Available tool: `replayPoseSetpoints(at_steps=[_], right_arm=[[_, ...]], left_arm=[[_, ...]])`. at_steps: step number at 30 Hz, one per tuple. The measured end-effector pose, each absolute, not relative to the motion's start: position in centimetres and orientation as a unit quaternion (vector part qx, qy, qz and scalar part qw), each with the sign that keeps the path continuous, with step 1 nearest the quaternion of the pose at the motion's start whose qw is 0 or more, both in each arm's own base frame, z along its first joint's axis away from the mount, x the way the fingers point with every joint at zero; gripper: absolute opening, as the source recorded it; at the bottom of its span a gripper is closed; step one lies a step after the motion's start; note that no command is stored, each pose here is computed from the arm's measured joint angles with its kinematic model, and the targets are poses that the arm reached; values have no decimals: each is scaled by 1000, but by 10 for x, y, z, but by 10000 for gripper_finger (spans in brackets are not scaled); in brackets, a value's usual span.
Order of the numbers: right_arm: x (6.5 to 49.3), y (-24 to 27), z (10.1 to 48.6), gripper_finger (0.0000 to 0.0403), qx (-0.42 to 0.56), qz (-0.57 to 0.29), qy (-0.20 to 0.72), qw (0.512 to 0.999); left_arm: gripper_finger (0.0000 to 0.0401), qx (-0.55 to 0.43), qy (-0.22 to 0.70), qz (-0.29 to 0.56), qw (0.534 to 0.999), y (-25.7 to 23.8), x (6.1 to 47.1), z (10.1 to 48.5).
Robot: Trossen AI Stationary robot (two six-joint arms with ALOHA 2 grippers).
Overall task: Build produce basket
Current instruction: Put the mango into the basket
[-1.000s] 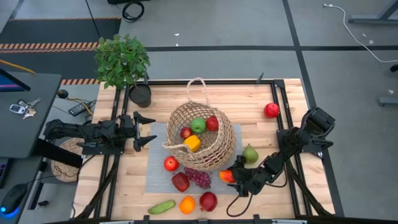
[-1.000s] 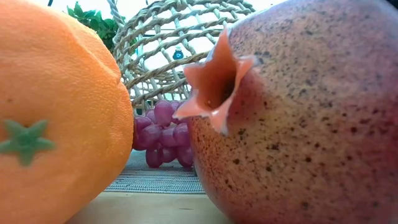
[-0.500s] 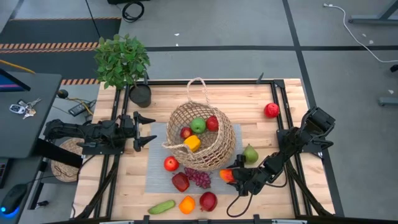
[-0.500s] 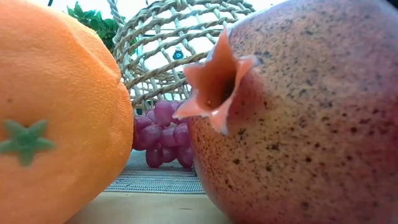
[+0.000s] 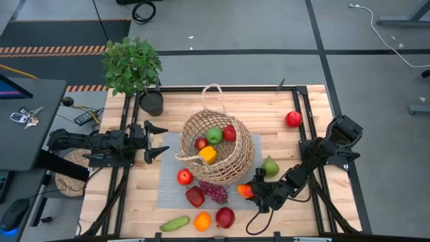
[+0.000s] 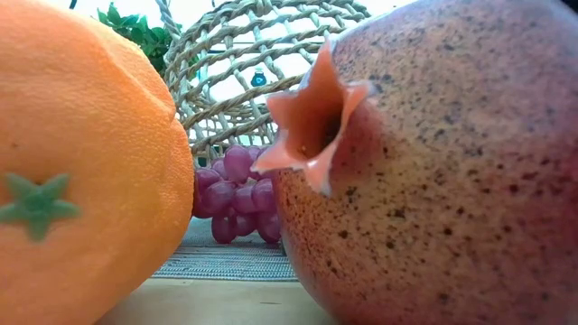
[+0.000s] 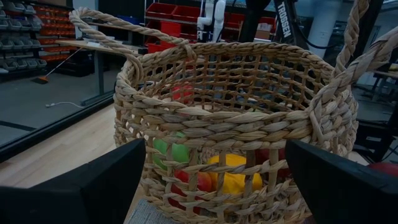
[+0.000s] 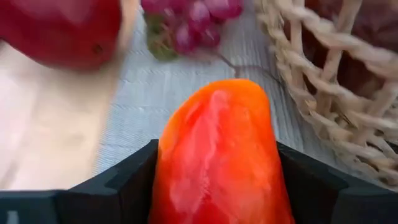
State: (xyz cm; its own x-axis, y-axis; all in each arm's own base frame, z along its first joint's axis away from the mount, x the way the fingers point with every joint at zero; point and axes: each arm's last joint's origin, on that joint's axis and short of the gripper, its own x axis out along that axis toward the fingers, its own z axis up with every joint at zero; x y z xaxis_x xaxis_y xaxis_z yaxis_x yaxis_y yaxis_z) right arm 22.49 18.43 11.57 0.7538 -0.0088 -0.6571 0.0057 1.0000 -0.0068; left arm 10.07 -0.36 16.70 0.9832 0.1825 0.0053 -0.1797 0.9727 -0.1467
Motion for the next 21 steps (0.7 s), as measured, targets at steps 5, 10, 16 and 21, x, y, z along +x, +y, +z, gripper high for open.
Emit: replayPoseSetpoints(at_steps=[5, 10, 16, 21], right_arm=[[225, 185, 136, 282, 25, 14, 318, 948], [225, 186, 169, 283, 43, 47, 250, 966], [237, 189, 231, 284, 20, 49, 232, 971], [254, 185, 275, 284, -46, 16, 277, 960]], left_arm=[[392, -73, -10, 91, 993, -4, 101, 167], [392, -73, -10, 91, 993, -4, 101, 167], [392, -73, -10, 91, 993, -4, 101, 167], [392, -73, -10, 91, 993, -4, 101, 167]])
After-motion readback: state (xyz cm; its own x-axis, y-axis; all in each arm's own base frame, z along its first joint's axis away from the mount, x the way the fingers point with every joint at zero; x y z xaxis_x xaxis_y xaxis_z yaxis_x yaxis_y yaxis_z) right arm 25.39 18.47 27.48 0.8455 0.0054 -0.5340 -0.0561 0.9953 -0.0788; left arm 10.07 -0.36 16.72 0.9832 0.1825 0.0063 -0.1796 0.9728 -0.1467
